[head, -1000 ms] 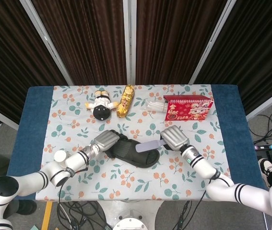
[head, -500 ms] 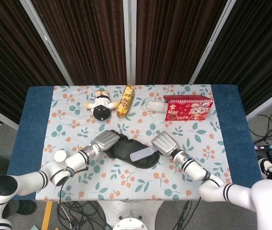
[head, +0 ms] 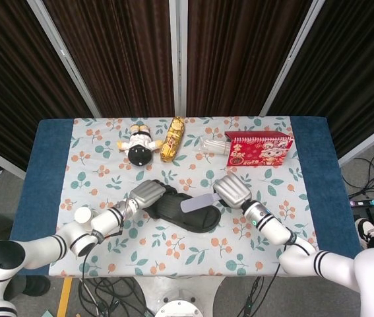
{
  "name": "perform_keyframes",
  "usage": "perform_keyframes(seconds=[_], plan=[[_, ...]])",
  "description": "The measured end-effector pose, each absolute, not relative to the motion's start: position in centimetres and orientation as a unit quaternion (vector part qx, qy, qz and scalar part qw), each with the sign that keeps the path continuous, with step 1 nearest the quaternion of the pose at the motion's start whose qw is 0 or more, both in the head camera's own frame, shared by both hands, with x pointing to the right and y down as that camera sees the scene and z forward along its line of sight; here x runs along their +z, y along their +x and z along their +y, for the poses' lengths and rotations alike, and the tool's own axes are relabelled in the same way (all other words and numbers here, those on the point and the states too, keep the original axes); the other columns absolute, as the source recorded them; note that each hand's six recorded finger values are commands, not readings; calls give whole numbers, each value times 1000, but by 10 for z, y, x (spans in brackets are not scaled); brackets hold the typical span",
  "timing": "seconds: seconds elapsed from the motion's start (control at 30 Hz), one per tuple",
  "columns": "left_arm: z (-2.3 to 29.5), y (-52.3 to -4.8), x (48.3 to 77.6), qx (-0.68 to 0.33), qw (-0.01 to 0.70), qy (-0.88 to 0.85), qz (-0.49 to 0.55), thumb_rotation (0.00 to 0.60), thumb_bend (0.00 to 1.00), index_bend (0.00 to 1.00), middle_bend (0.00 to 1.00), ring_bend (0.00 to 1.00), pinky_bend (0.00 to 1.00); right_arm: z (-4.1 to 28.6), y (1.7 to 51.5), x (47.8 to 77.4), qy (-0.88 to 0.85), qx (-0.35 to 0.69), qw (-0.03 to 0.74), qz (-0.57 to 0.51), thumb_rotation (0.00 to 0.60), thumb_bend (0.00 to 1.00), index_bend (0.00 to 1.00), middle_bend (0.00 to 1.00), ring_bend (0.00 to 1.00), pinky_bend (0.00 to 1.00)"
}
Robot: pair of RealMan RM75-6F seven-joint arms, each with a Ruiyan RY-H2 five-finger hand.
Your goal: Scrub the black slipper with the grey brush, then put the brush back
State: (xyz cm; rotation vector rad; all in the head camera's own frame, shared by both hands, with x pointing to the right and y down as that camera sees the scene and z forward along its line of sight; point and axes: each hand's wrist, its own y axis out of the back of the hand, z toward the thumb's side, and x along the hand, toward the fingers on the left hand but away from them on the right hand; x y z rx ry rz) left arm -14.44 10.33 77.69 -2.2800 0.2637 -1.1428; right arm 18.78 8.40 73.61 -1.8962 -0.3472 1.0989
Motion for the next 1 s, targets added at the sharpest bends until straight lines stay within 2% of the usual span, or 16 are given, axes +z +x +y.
perform_keyframes(seconds=[0.13,0.3,0.6,0.8,1.0], plan=[[103,-146,777,-429,283,-852,100,600,211,375,461,296,232,84,174,749,-763,446,452,-123,600,628,1000,1000,1000,1000],[102,-148,777,-431,280,-852,102,600,211,375,461,296,232,100,170,758,-760,446,467,-75,600,628,1000,1000,1000,1000],[103,-148,778,-430,281,-852,99,600,211,374,460,296,232,123,183,746,-761,434,481,-33,600,628,1000,1000,1000,1000],[103,-145,776,-428,284,-853,97,600,210,370,460,296,232,103,185,732,-760,429,481,-78,600,628,1000,1000,1000,1000],[103,-146,776,-430,284,-852,97,600,210,369,459,296,232,83,179,744,-749,444,481,-96,600,624,1000,1000,1000,1000]])
